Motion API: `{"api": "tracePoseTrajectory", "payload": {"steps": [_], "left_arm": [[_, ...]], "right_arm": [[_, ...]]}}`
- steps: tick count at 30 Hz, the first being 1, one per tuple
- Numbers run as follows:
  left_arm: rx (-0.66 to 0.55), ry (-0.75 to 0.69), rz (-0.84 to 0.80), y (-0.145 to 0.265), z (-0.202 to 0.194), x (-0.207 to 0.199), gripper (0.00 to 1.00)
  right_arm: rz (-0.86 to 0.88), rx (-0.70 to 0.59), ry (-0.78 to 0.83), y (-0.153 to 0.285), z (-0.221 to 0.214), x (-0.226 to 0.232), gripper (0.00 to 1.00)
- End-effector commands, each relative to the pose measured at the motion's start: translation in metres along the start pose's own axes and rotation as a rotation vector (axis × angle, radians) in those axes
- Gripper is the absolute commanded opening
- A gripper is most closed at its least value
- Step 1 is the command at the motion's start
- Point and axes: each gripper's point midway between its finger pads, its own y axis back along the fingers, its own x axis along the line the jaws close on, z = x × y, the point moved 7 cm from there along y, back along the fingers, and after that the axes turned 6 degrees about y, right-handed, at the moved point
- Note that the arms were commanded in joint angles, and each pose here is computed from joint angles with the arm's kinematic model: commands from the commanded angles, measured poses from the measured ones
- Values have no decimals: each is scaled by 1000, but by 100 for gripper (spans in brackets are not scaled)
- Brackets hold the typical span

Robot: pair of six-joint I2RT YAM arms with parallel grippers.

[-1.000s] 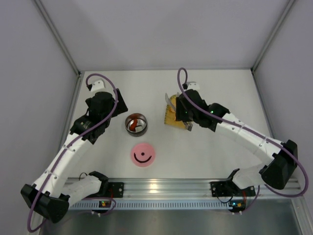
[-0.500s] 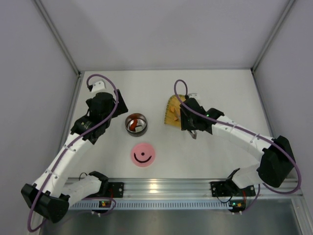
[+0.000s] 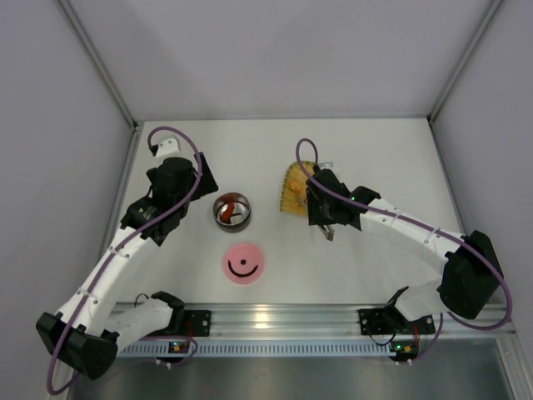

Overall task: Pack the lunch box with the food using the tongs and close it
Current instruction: Pick up the fake food from the plate.

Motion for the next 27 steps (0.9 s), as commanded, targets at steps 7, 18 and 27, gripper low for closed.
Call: {"api": "tracePoseTrajectory", "payload": {"steps": [7,18,27], "left_arm": [[-42,21,-33,3,8,-3,99],[-39,17,-26,2,7,-2,99],[-40,21,-30,2,7,-2,99]], "right_arm": [[51,-72,-36,9,16,13,35],[39,-100,-44,16,27,13,24],[56,-150,-46,40,38,10,20]]}}
